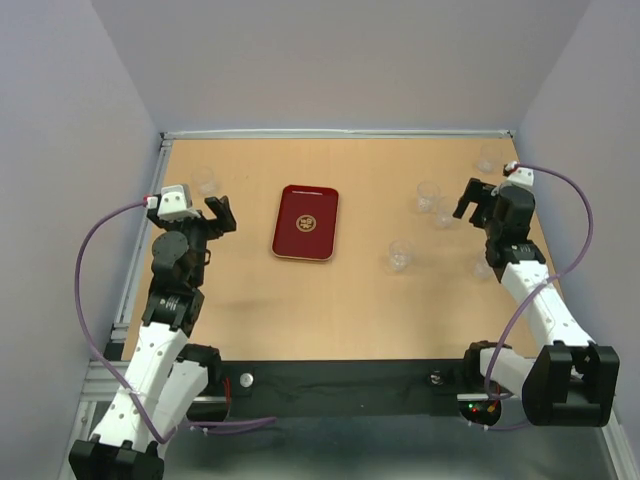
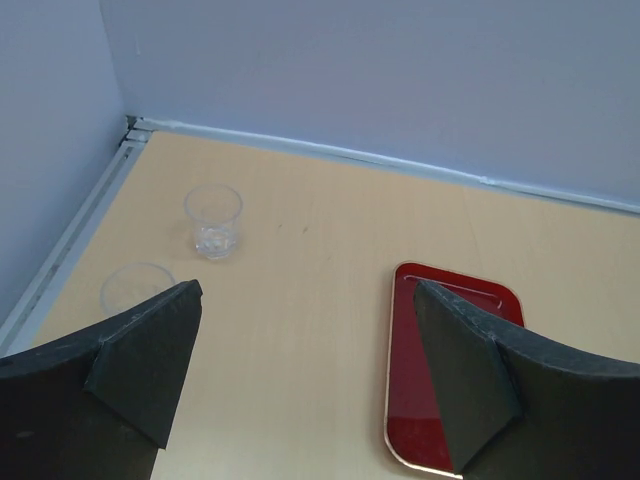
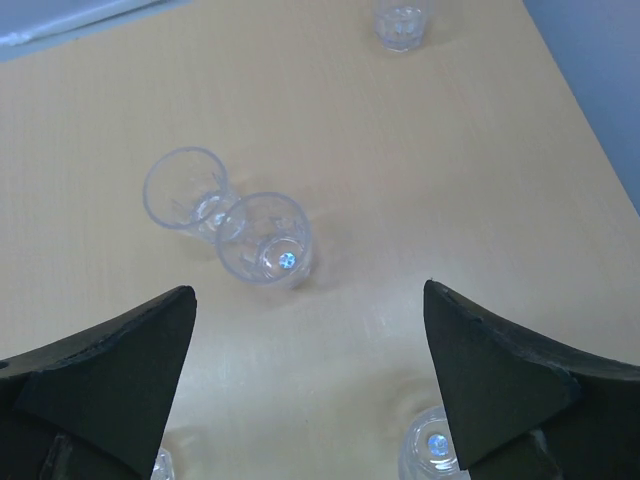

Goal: Place the glasses into the tray

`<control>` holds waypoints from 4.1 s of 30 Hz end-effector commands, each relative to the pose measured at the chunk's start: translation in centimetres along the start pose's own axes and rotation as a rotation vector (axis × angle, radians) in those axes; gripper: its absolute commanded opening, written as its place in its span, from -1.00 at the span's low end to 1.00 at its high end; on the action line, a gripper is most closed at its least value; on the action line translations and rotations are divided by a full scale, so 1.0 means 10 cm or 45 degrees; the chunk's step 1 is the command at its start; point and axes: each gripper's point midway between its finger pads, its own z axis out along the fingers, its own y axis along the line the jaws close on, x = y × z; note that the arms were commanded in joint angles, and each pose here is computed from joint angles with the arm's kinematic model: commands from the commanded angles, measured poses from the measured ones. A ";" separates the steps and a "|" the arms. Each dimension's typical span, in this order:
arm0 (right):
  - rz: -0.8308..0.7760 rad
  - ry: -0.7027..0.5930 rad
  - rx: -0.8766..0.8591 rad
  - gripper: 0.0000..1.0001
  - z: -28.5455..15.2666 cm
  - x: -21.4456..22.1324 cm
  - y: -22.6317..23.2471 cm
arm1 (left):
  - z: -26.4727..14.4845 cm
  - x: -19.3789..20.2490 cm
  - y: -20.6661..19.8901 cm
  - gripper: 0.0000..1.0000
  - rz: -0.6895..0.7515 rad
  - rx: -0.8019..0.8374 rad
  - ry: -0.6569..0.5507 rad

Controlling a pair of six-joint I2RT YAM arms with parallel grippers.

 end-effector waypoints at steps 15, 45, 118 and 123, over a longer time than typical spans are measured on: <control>-0.474 -0.047 -1.020 1.00 -0.75 0.03 1.09 | 0.83 -0.10 0.01 0.97 -0.341 0.054 0.235; -0.522 -0.020 -0.917 1.00 -0.61 0.09 0.96 | 2.29 1.22 1.30 0.14 -0.319 -0.393 0.761; -0.578 -0.023 -0.839 1.00 -0.53 0.10 0.85 | 2.02 1.87 -1.23 -1.00 0.098 0.422 0.981; -0.581 -0.026 -0.839 1.00 -0.53 0.10 0.85 | 1.97 1.98 -1.23 -1.00 0.136 0.403 1.011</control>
